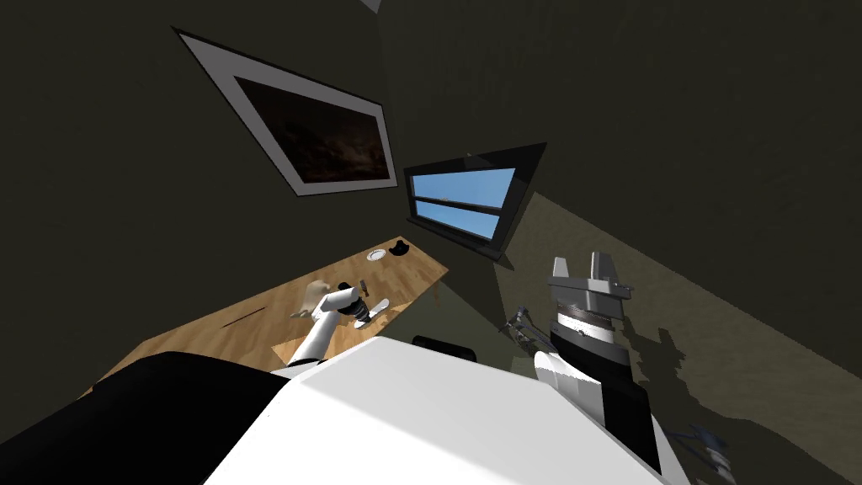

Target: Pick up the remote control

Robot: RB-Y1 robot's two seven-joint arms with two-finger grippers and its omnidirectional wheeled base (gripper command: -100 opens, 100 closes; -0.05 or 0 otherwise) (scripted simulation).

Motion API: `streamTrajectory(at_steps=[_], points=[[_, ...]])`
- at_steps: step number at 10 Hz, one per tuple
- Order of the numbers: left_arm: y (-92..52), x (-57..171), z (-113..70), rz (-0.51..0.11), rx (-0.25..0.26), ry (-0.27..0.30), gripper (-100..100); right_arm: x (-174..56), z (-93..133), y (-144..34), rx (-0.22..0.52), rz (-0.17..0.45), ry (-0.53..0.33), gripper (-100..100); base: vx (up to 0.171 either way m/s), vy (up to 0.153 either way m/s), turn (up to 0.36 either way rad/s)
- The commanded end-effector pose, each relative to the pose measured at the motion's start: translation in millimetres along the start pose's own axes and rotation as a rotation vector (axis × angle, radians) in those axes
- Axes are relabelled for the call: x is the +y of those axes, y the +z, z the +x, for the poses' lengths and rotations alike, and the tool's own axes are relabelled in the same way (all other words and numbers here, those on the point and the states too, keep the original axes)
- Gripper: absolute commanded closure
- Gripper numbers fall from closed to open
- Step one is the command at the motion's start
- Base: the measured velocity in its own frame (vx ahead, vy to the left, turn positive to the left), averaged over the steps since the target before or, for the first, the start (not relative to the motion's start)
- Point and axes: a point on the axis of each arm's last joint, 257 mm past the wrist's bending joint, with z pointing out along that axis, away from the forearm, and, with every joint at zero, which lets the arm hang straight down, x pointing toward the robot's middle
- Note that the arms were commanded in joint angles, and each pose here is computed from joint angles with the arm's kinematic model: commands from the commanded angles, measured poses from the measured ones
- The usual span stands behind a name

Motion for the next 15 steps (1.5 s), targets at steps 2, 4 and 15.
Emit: streamTrajectory(at_steps=[2,4,15], points=[[4.1,9,-12.6,-0.061,-0.028,-0.058,-100,0,0,0.0,0.000,0.000,0.000,0,0.011,0.010,-0.174],[6.7,19,-23.3,-0.116,-0.056,-0.111,-100,0,0,0.0,0.000,0.000,0.000,0,0.017,0.021,-0.256],[26.0,27,-17.8,-0.102,-0.046,-0.091,100,0,0,0.0,0.000,0.000,0.000,0,0.005,0.010,-0.004]])
